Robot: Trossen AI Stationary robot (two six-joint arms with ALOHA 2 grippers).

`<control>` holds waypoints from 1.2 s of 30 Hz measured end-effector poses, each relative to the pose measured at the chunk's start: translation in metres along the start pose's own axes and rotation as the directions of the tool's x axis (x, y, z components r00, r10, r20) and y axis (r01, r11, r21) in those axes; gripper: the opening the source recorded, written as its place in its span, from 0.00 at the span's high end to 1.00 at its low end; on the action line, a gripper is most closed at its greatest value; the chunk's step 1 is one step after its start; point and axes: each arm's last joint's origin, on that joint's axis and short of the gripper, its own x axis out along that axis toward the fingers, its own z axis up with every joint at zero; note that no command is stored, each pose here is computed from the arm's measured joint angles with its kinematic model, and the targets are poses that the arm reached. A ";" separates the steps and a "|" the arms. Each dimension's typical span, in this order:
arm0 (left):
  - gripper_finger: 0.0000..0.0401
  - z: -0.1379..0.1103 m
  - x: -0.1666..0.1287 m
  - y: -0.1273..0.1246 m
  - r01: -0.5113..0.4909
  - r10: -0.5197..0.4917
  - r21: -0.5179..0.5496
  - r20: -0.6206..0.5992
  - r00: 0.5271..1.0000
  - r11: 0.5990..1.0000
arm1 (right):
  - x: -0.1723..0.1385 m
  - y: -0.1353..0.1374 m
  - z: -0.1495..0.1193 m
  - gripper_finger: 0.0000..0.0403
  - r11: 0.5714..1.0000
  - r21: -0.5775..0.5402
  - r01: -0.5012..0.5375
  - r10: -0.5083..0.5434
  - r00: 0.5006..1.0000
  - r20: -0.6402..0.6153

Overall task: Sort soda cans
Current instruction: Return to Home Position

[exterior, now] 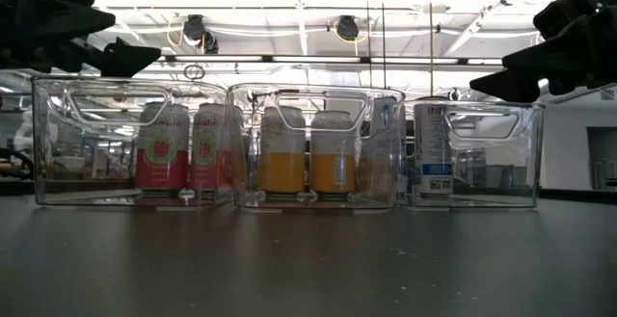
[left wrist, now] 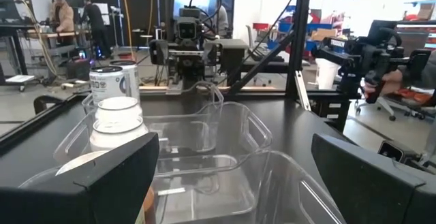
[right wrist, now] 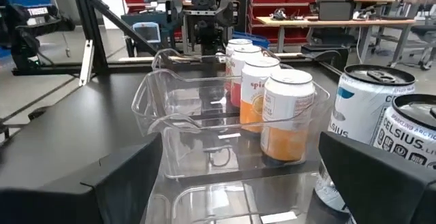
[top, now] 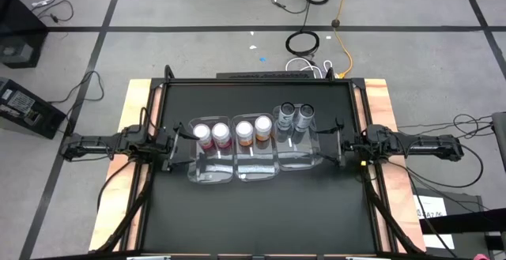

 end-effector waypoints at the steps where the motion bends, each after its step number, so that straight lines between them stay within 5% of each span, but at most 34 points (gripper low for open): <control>1: 0.02 0.000 0.000 0.000 0.000 0.000 0.000 0.000 1.000 1.000 | 0.000 0.000 0.000 0.03 1.000 -0.001 0.000 0.000 1.000 0.000; 9: 0.02 0.000 0.000 0.000 -0.003 0.003 -0.001 0.000 1.000 1.000 | 0.000 0.000 0.000 0.03 0.997 0.076 0.000 0.000 1.000 0.000; 36: 0.02 0.000 0.000 0.000 -0.004 0.004 -0.001 -0.001 1.000 1.000 | 0.000 0.000 0.000 0.03 0.997 0.078 0.000 0.000 1.000 0.000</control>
